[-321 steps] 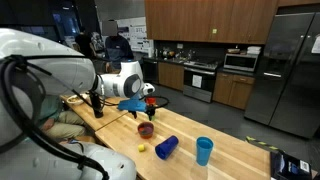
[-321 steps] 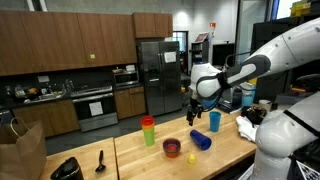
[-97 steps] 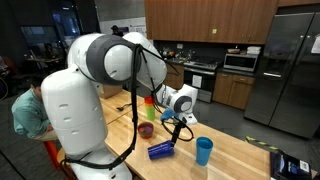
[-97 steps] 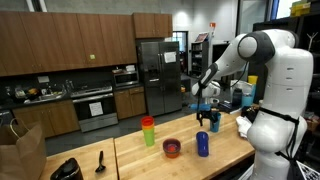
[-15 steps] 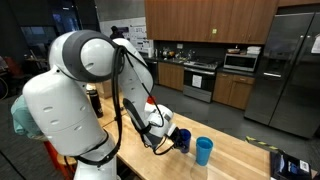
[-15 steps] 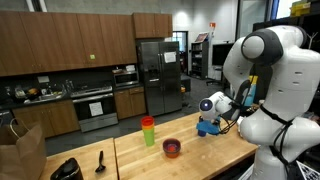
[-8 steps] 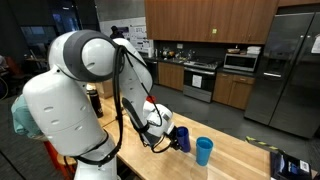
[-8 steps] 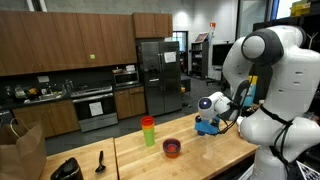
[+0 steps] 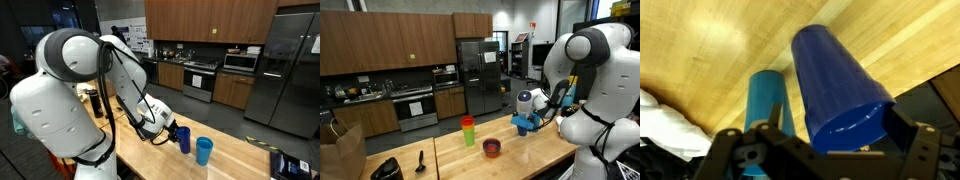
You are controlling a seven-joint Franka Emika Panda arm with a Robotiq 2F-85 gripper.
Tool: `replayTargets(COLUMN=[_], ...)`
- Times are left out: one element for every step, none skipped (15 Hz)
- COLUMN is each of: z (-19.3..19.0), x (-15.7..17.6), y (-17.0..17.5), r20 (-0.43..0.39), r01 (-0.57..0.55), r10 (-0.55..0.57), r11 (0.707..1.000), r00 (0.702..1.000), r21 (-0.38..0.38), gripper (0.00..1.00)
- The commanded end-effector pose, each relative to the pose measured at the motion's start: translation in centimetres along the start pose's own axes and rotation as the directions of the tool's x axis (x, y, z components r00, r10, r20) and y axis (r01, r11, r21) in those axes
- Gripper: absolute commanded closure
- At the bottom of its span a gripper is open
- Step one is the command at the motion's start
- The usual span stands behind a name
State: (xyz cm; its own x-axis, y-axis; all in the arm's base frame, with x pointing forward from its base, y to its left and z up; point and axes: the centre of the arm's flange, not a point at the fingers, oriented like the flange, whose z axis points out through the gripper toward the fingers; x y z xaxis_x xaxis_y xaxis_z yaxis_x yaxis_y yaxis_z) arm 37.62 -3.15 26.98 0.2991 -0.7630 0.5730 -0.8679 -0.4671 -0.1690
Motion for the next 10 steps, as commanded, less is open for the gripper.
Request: replayTargets(z=[-3.5,-4.1,-4.7,-5.4,-5.9,-6.5,-7.0,-7.5,-3.0,-3.2], x=[2.2,2.7,3.0,3.2,3.1,2.5,1.8,1.2,0.1,-0.6], y=[-0.8,-1.2,-1.6,-1.9,-2.3,-2.6,-3.0,-3.3,-3.3,-3.8], r20=[0.039,0.057,0.071,0.092,0.121,0.180,0.230,0.261,0.179,0.203], r01=[-0.047,-0.060,-0.071,-0.077,-0.077,-0.040,0.002,0.011,-0.019,-0.003], r10=[0.045,0.057,0.067,0.069,0.065,0.018,-0.034,-0.056,-0.007,-0.030], r11=[0.998,0.997,0.995,0.994,0.992,0.992,0.991,0.985,0.989,0.987], r00=[0.998,0.997,0.995,0.993,0.991,0.983,0.973,0.964,0.984,0.979], r21=[0.030,0.049,0.063,0.081,0.099,0.118,0.136,0.173,0.143,0.160], gripper=[0.00,0.00,0.00,0.00,0.00,0.00,0.00,0.00,0.00,0.00])
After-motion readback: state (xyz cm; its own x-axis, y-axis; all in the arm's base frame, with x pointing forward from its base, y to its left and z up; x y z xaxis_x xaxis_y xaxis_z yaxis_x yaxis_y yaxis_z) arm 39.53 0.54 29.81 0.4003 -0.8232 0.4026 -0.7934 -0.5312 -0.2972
